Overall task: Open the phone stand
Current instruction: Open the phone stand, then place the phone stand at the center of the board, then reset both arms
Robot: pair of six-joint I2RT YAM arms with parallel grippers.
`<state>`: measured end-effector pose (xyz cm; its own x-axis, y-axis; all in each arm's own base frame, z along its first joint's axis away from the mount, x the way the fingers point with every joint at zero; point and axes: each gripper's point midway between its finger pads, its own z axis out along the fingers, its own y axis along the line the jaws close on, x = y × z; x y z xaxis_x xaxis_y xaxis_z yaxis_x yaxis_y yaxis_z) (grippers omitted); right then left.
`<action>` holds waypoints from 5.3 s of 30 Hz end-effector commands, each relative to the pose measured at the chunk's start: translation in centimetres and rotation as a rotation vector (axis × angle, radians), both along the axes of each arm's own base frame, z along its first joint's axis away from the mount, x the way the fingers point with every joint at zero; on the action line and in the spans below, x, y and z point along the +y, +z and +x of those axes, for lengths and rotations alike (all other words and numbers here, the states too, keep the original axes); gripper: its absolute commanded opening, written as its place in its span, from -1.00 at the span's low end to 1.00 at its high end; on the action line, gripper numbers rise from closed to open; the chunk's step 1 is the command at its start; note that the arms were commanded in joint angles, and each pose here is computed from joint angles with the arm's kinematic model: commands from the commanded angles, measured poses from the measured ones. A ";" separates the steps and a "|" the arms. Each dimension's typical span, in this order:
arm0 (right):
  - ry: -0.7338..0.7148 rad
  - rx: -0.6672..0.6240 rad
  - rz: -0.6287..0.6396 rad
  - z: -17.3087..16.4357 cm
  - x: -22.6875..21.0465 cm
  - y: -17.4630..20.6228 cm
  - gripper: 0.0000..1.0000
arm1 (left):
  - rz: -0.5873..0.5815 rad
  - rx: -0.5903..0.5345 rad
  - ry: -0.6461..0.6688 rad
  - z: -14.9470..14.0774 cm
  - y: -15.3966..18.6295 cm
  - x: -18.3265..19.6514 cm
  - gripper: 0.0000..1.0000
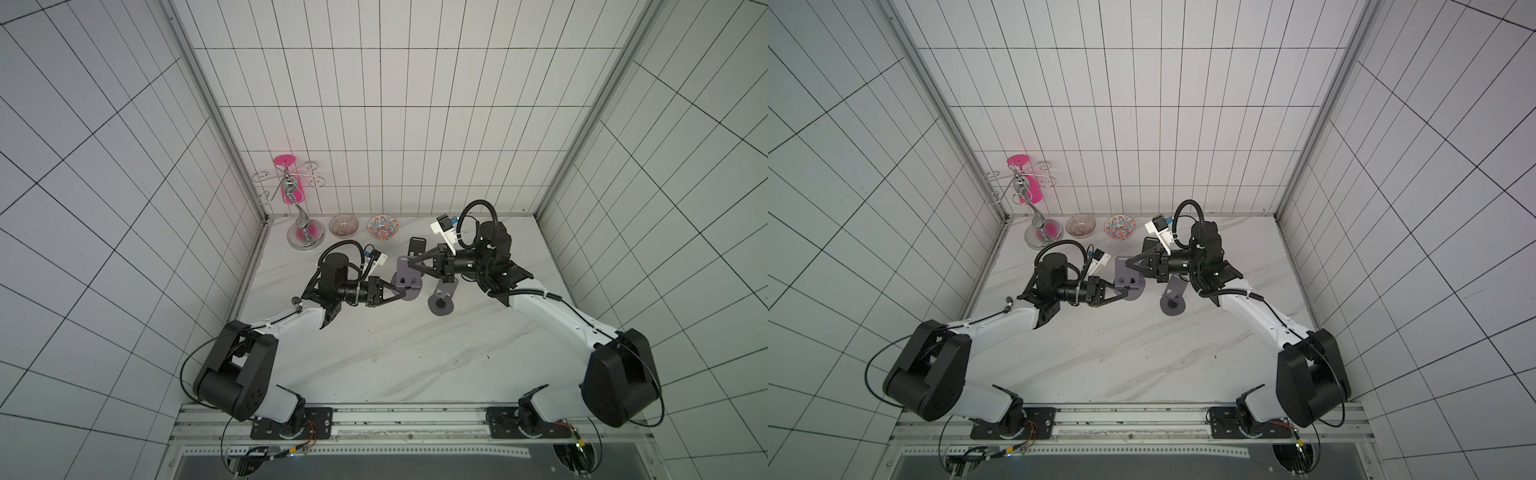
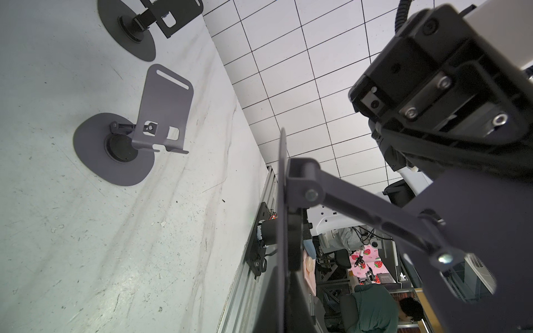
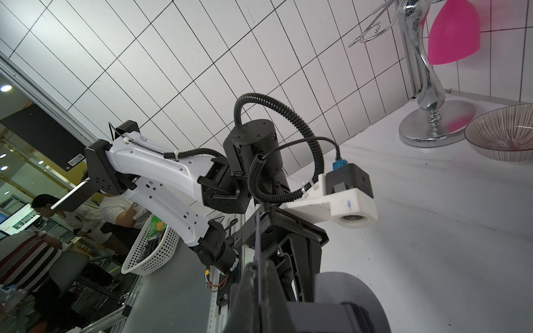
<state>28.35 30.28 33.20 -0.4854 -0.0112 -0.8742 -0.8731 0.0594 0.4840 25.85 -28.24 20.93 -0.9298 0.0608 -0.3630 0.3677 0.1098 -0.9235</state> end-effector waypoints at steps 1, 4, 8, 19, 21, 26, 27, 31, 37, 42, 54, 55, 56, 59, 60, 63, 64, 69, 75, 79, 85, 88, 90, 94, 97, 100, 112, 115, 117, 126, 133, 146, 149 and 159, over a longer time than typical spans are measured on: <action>-0.183 -0.493 0.199 0.9 -3.4 12.9 -1.00 | 0.107 0.289 -0.038 -2.7 -5.8 0.8 -1.00; -0.166 -0.466 0.194 0.1 -3.2 11.8 -1.00 | 0.096 0.288 -0.015 -1.7 -5.3 1.0 -1.00; -0.145 -0.413 0.182 -0.9 -3.0 9.9 -1.00 | 0.076 0.290 0.035 0.2 -4.4 1.6 -1.00; -0.047 -0.222 0.180 -0.3 -1.9 5.2 -1.00 | -0.014 0.260 0.168 3.7 -0.7 4.5 -0.28; -0.046 -0.197 0.166 0.0 -1.7 4.5 -1.00 | -0.022 0.251 0.190 3.7 0.1 5.2 -0.22; 0.004 -0.102 0.140 0.8 -0.6 1.9 -1.00 | -0.005 0.249 0.288 3.3 1.6 8.3 -0.21; 0.023 -0.079 0.138 0.8 -0.1 1.2 -1.00 | 0.004 0.241 0.305 3.2 1.9 9.0 -0.21; 0.077 0.017 0.077 1.1 2.3 -3.1 -1.00 | 0.081 0.206 0.370 2.8 2.6 10.4 -0.21; 0.127 0.070 -0.072 1.3 5.6 -8.9 -1.00 | 0.152 0.164 0.427 2.6 3.2 11.4 -0.18; 0.174 0.139 -0.087 2.9 7.5 -11.7 -1.00 | 0.121 0.148 0.435 2.5 3.7 11.4 -0.16; 0.149 0.236 -0.044 6.8 10.0 -16.3 -1.00 | 0.105 0.172 0.401 2.6 1.8 11.1 -0.15; 0.141 0.240 -0.043 7.1 10.1 -16.6 -1.00 | 0.105 0.174 0.401 2.7 1.7 11.1 -0.15; 0.136 0.241 -0.043 7.2 10.2 -16.8 -1.00 | 0.106 0.174 0.400 2.6 1.6 11.1 -0.15; 0.121 0.249 -0.048 7.7 10.4 -17.5 -1.00 | 0.105 0.176 0.398 2.7 1.4 11.1 -0.15; 0.114 0.252 -0.049 7.9 10.4 -17.7 -1.00 | 0.106 0.176 0.397 2.7 1.4 11.1 -0.15; 0.103 0.259 -0.053 8.3 10.6 -18.5 -1.00 | 0.105 0.177 0.396 2.7 1.3 11.1 -0.15; 0.104 0.262 -0.052 8.3 10.7 -18.5 -1.00 | 0.105 0.176 0.395 2.7 1.3 11.0 -0.15; 0.079 0.260 -0.052 8.7 10.5 -18.3 -0.55 | 0.105 0.179 0.395 2.7 1.3 11.1 -0.14; 0.069 0.267 -0.064 8.9 10.3 -18.1 -0.32 | 0.103 0.176 0.393 2.6 1.4 11.0 -0.14; 0.043 0.253 -0.058 9.5 9.6 -17.0 -0.17 | 0.100 0.170 0.392 2.6 1.6 11.0 -0.14; -0.004 0.191 -0.132 10.0 7.9 -14.9 -0.01 | 0.113 0.150 0.397 2.7 1.8 11.1 -0.01; -0.021 0.138 -0.164 9.7 7.4 -13.3 0.03 | 0.129 0.136 0.403 2.6 1.8 11.2 0.08; -0.032 0.118 -0.173 9.6 7.0 -12.2 0.06 | 0.138 0.122 0.406 2.5 2.1 11.3 0.11; -0.074 0.066 -0.174 8.8 5.0 -9.1 0.09 | 0.171 0.042 0.402 1.7 3.5 10.4 -0.03; -0.157 0.013 -0.216 7.8 2.3 -7.2 0.18 | 0.226 -0.003 0.373 0.5 3.4 8.0 -0.08; -0.263 -0.016 -0.306 6.7 -0.9 -7.1 0.98 | 0.290 -0.074 0.371 -0.6 3.2 5.4 -0.17; -0.646 0.011 -0.418 4.6 -10.3 -10.9 0.98 | 0.400 -0.081 0.269 -3.1 -3.5 -4.0 -0.45; -0.658 0.089 -0.377 5.1 -11.5 -13.1 0.98 | 0.415 -0.078 0.264 -3.2 -5.2 -6.2 -0.60; -0.673 0.135 -0.356 5.7 -12.3 -14.3 0.98 | 0.401 -0.055 0.258 -3.2 -6.7 -7.6 -0.77; -0.770 0.176 -0.296 6.9 -14.9 -15.4 0.98 | 0.411 -0.056 0.327 -0.3 -9.5 -10.5 -0.97; -0.747 0.178 -0.242 5.6 -14.7 -12.2 0.94 | 0.471 -0.138 0.337 -0.9 -8.7 -9.2 -0.72; -1.174 0.147 -0.549 4.1 -22.2 -11.6 0.98 | 0.700 -0.400 0.640 3.6 -1.6 3.5 0.46; -1.295 0.132 -0.577 4.5 -23.9 -11.8 0.98 | 0.757 -0.478 0.837 6.4 0.1 9.1 0.48; -1.375 -0.106 -0.760 5.7 -25.7 -14.8 0.98 | 0.840 -0.806 1.250 10.0 0.1 24.1 0.95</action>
